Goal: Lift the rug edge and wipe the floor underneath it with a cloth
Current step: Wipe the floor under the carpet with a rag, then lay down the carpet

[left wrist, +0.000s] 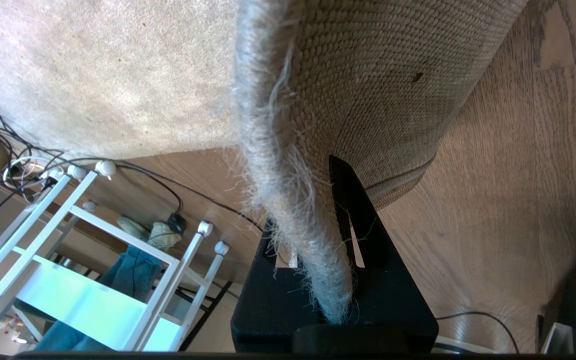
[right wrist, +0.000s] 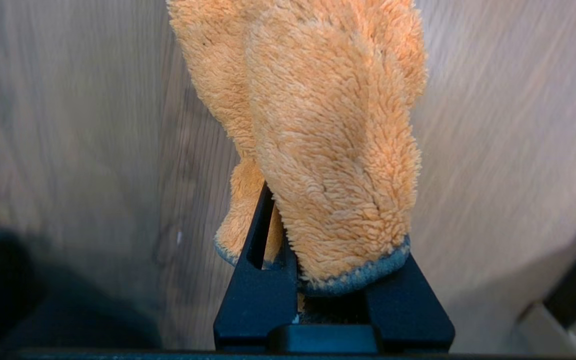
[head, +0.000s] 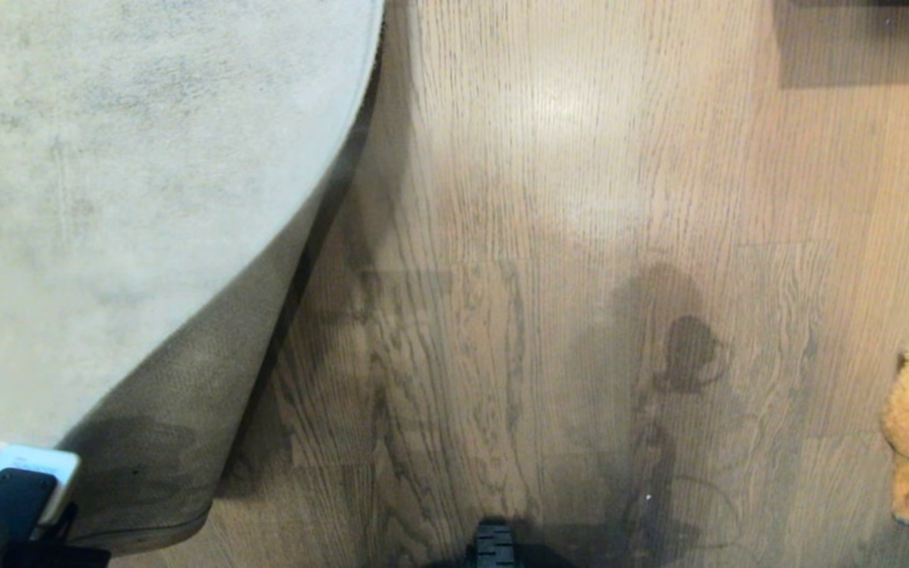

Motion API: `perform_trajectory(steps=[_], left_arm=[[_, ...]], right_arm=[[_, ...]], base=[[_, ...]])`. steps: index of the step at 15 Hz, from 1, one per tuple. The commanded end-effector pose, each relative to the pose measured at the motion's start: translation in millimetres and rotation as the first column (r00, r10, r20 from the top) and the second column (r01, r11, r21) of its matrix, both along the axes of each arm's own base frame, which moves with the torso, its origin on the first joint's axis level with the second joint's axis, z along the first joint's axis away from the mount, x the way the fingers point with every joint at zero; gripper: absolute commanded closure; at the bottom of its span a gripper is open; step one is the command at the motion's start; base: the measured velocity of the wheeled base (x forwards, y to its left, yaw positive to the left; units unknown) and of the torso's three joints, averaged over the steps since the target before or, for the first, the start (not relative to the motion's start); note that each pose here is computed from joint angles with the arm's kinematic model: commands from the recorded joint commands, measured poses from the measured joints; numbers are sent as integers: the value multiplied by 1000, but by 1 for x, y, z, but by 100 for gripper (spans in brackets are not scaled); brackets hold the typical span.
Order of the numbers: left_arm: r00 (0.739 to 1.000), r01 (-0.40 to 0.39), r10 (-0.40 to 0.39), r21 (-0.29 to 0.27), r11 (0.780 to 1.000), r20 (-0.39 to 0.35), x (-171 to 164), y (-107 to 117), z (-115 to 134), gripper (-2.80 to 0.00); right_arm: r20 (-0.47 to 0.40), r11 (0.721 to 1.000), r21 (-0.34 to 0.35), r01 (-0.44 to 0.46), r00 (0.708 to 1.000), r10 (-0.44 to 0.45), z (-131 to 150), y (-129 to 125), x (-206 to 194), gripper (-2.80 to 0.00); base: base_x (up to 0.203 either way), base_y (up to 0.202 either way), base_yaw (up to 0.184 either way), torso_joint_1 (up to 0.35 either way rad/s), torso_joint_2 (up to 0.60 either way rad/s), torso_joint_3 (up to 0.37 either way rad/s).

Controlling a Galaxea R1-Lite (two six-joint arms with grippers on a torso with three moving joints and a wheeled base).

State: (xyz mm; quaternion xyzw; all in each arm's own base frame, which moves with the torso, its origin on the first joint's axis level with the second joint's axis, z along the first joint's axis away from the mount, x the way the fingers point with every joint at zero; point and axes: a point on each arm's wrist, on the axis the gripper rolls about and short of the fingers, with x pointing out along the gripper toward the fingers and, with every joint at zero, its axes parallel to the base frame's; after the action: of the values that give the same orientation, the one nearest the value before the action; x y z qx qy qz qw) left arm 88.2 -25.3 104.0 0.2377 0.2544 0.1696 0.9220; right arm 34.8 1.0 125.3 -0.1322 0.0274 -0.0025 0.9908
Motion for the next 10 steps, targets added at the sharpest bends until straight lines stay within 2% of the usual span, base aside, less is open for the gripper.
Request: perform_trajectory(steps=[1,3,5,7,10], left_arm=[[1000,-4,4,2,1000,4,0,0,0,0],[1000,-2,2,2,1000,3,0,0,0,0],[1000,-2,2,2,1000,3,0,0,0,0],[1000,-2,2,2,1000,3,0,0,0,0],[1000,-2,2,2,1000,3,0,0,0,0]], right_arm=[[52,1000,3,0,999,-1,-16,-3,-32,0],[-76,999,5,-37,996,38,-31,-2,-33,0],[-132,992,47,-119,983,124,-37,0,-33,0],[-226,987,61,-149,961,159,-46,0,-36,0],[-235,983,126,-134,959,161,-47,0,-36,0]], base=[[0,0,0,0,0,0],[0,0,0,0,0,0],[0,0,0,0,0,0],[0,0,0,0,0,0],[0,0,0,0,0,0]])
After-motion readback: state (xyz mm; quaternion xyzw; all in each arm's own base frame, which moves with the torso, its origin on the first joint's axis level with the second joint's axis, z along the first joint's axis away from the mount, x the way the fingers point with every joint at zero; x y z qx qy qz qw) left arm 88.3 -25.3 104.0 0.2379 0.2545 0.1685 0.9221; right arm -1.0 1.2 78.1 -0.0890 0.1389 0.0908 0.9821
